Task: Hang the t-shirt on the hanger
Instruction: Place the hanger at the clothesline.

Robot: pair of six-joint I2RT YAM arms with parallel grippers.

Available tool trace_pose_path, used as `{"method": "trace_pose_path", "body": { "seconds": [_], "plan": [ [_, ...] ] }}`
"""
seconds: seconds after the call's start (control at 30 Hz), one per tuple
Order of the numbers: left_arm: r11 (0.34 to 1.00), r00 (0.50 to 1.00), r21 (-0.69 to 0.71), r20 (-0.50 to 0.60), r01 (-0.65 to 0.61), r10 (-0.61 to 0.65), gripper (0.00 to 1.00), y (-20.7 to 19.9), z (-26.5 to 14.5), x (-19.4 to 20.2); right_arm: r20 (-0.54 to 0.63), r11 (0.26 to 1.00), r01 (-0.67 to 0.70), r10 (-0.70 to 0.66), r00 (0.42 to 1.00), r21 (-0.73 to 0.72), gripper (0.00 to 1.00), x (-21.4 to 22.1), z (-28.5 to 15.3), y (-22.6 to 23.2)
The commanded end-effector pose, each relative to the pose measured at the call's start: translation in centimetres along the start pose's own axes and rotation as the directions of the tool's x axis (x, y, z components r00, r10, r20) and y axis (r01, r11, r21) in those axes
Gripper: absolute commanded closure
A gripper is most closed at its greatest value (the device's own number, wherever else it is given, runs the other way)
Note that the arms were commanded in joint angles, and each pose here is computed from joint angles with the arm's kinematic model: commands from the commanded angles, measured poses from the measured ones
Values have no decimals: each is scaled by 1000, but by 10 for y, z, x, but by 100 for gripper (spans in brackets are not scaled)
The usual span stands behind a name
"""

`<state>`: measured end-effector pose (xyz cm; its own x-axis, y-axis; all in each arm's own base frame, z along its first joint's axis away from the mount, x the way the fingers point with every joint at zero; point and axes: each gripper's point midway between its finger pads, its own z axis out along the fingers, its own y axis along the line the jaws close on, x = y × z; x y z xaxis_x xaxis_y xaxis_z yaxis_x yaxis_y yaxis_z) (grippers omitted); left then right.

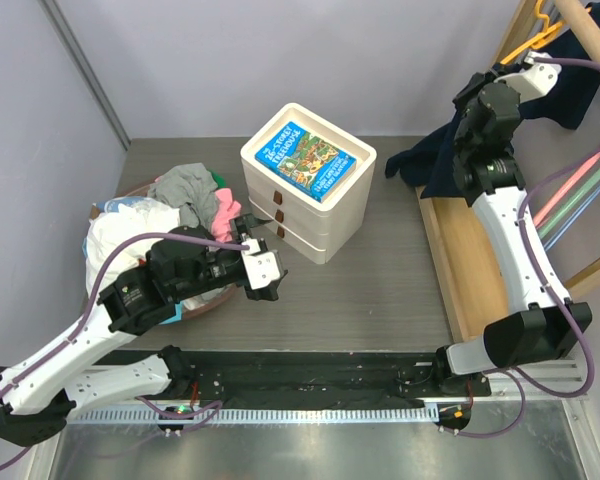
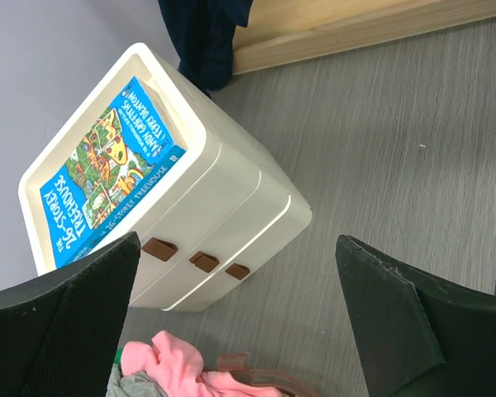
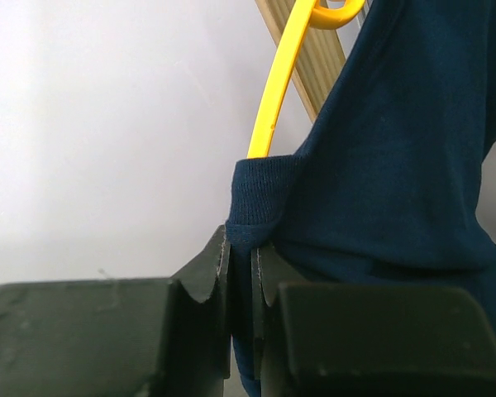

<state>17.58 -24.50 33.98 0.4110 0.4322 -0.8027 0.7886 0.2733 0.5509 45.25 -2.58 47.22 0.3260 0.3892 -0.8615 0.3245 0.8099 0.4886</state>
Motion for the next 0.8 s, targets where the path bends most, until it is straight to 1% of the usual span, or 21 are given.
{"method": "trace_pose_path", "body": {
  "seconds": [0.0,0.13,0.17,0.37,0.5,0.6,0.67,0.7,0.77],
  "plan": [
    [1000,999,-17,51,-19,20,0,9,-8,-18,203,992,-129,126,971,-2,99,-73,3,16],
    [1000,999,-17,45,-24,24,0,9,-9,-17,205,987,-159,150,967,25,99,-66,13,15],
    [999,999,-17,43,-28,28,0,9,-10,-16,192,987,-155,144,971,45,99,-58,18,13],
    [999,999,-11,37,-36,37,0,5,-11,-11,212,975,-212,193,958,72,99,-60,31,12],
    [999,998,-9,33,-45,45,0,4,-12,-9,184,961,-256,235,954,100,99,-48,43,8],
    [999,998,-7,28,-47,48,0,3,-12,-7,164,946,-315,300,940,76,99,-41,44,12],
    [999,998,-6,27,-48,49,0,3,-11,-6,136,943,-325,313,940,78,99,-34,44,12],
    [999,998,-7,26,-50,50,0,3,-12,-6,124,929,-366,358,926,55,99,-34,43,18],
    [999,998,-5,26,-52,52,0,2,-11,-6,116,918,-397,391,913,27,99,-39,41,25]
  ]
}}
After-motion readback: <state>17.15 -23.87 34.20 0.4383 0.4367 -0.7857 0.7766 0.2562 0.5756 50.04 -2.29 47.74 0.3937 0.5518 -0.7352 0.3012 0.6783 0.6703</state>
